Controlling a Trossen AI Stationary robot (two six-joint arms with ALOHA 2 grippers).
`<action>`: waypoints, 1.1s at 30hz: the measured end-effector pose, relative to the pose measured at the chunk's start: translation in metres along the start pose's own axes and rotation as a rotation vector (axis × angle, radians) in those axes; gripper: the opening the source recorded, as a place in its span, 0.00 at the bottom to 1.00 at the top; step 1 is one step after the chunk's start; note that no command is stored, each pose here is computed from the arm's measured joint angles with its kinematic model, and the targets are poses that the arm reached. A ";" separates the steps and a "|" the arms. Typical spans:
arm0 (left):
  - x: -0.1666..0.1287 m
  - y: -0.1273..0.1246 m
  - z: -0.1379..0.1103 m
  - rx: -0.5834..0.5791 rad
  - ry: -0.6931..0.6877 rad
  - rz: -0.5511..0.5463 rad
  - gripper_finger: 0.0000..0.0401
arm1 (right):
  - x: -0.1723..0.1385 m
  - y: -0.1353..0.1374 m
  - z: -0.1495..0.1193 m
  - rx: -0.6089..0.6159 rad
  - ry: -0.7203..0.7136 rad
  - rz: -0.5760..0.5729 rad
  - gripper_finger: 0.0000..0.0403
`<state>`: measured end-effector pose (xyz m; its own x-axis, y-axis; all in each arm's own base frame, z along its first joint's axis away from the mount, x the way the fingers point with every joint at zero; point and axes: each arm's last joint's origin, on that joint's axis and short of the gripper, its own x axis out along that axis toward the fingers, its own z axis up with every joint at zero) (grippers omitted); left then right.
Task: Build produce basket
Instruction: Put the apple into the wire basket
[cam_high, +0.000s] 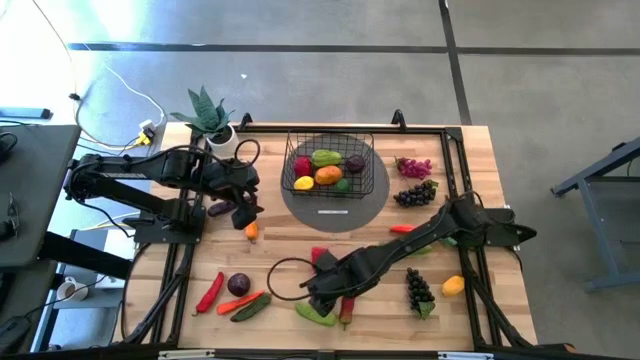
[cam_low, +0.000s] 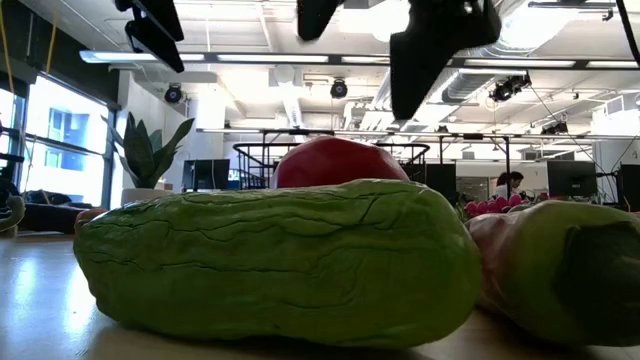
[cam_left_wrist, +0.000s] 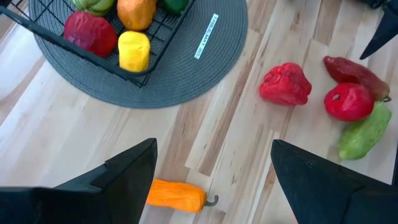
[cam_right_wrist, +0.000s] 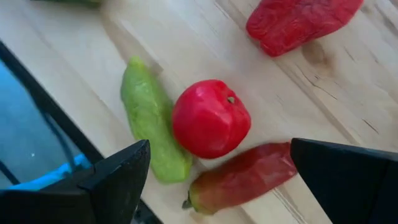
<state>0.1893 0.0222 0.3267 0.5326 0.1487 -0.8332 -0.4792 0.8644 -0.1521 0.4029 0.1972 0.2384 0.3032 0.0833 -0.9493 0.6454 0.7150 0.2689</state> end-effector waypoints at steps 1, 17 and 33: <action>0.000 0.000 0.000 0.000 0.004 0.002 0.76 | 0.004 0.001 0.000 0.000 0.001 -0.002 0.92; 0.000 0.004 -0.006 0.009 0.052 0.056 0.76 | 0.059 0.003 -0.005 0.031 -0.003 -0.081 0.92; 0.000 0.004 -0.006 0.039 0.056 0.057 0.76 | 0.062 0.001 -0.007 0.059 0.047 -0.093 0.64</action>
<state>0.1830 0.0225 0.3231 0.4651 0.1717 -0.8684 -0.4797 0.8734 -0.0842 0.4175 0.2083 0.1785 0.2076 0.0516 -0.9769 0.7098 0.6792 0.1867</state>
